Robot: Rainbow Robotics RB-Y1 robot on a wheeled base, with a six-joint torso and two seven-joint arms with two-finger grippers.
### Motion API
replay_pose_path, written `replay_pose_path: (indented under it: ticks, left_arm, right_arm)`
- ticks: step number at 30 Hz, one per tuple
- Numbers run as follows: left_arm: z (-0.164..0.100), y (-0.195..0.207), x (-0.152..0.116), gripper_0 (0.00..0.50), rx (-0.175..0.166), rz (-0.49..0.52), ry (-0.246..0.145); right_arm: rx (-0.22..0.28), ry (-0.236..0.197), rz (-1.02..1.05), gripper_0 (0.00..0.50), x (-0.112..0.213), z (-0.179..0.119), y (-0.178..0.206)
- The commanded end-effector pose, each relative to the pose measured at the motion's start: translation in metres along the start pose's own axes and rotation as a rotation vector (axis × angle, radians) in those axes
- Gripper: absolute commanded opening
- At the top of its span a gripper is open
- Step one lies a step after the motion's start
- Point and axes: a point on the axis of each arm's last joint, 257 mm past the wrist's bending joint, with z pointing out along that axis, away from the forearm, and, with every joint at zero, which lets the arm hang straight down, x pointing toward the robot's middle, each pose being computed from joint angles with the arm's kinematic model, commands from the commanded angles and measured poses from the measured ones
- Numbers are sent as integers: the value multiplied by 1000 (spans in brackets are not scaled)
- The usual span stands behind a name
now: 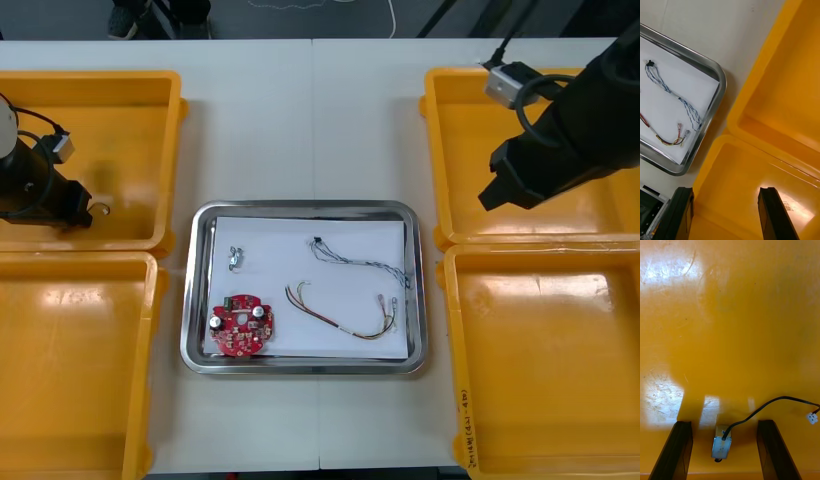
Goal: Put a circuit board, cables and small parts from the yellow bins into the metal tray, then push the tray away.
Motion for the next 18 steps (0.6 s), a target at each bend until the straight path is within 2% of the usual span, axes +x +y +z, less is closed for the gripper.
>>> replay_pose_path:
  ticks: [1,2,4,6,7,8,14,18]
  left_arm:
    - [12,-1,7,500,-4,90,9]
    - [12,0,7,500,-6,90,10]
    - [12,0,9,387,-7,90,14]
    - [13,1,9,58,-10,92,16]
    - [12,1,10,17,-10,91,16]
    - [13,1,9,0,-10,92,16]
    - [11,3,7,0,-15,88,10]
    - [1,3,-4,0,-7,65,-25]
  right_arm:
    - [29,-26,103,500,14,-16,-29]
    - [27,-27,122,500,17,-16,-33]
    - [30,-23,146,500,23,-16,-40]
    - [39,-10,169,500,32,-15,-47]
    - [43,-7,175,500,34,-15,-50]
    - [50,1,182,500,39,-15,-54]
    - [69,42,221,500,62,-11,-67]
    - [71,76,242,500,77,-3,-71]
